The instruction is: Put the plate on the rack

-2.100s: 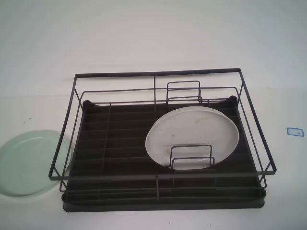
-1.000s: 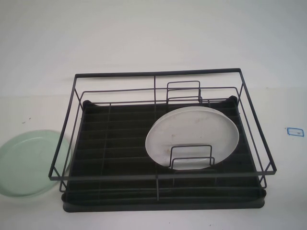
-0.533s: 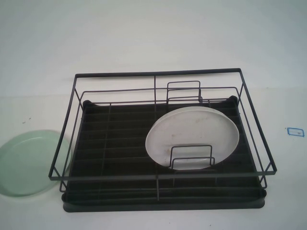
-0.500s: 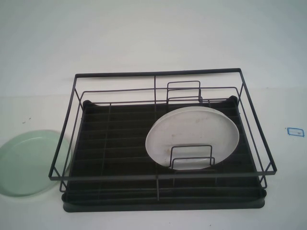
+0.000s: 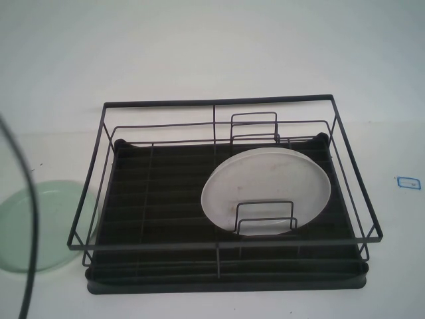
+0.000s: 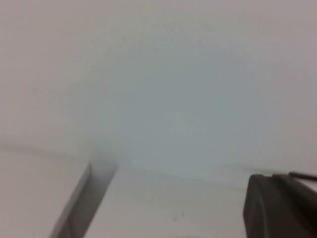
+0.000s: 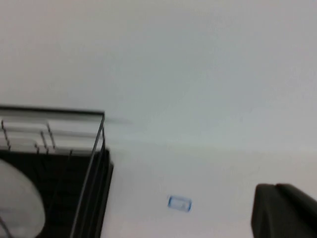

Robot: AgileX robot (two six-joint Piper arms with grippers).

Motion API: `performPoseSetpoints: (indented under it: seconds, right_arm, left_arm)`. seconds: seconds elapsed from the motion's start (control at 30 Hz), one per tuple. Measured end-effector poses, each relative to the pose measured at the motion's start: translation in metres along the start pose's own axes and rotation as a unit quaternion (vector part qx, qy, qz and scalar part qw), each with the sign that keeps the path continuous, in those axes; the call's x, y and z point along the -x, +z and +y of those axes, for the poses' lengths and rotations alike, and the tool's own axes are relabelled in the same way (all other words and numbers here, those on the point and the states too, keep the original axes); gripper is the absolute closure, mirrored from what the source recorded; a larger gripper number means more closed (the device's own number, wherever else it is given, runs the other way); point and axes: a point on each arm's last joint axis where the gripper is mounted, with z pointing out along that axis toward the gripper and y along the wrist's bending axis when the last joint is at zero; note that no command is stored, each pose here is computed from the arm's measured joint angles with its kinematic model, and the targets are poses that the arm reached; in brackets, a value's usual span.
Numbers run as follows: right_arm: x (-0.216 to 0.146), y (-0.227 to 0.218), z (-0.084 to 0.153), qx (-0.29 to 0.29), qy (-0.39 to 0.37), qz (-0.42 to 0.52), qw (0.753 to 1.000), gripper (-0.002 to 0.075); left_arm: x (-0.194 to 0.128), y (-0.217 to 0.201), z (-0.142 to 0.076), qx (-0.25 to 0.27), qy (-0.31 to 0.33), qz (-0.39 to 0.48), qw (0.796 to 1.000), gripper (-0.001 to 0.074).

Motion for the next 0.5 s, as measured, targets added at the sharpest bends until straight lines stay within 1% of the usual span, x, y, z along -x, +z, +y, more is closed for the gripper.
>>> performPoseSetpoints:
  seconds: [0.1, 0.27, 0.33, 0.37, 0.43, 0.47, 0.5]
  right_arm:
    - [-0.004, 0.023, 0.004, 0.029, -0.004, 0.081, 0.996, 0.0708]
    - [-0.019, 0.044, 0.015, 0.100, -0.062, 0.182, 0.976, 0.0708]
    - [-0.023, 0.047, 0.018, 0.125, -0.062, 0.204, 0.969, 0.0708]
    - [-0.023, 0.047, 0.020, 0.133, -0.059, 0.208, 0.967, 0.0708]
    - [-0.027, 0.048, 0.024, 0.151, -0.045, 0.218, 0.963, 0.0708]
    - [-0.029, 0.048, 0.025, 0.160, -0.041, 0.223, 0.961, 0.0708]
    - [-0.031, 0.048, 0.027, 0.167, -0.041, 0.226, 0.959, 0.0708]
  left_arm:
    - [-0.010, 0.028, -0.002, 0.014, -0.022, 0.052, 0.998, 0.0735]
    - [-0.034, 0.068, -0.004, 0.035, -0.028, 0.133, 0.990, 0.0735]
    - [-0.045, 0.082, -0.001, 0.046, -0.039, 0.163, 0.985, 0.0735]
    - [-0.051, 0.091, 0.003, 0.054, -0.030, 0.178, 0.982, 0.0735]
    - [-0.063, 0.107, 0.011, 0.067, -0.048, 0.208, 0.975, 0.0729]
    - [-0.070, 0.114, 0.018, 0.078, -0.036, 0.223, 0.971, 0.0720]
    - [-0.073, 0.122, 0.022, 0.081, -0.072, 0.236, 0.966, 0.0705]
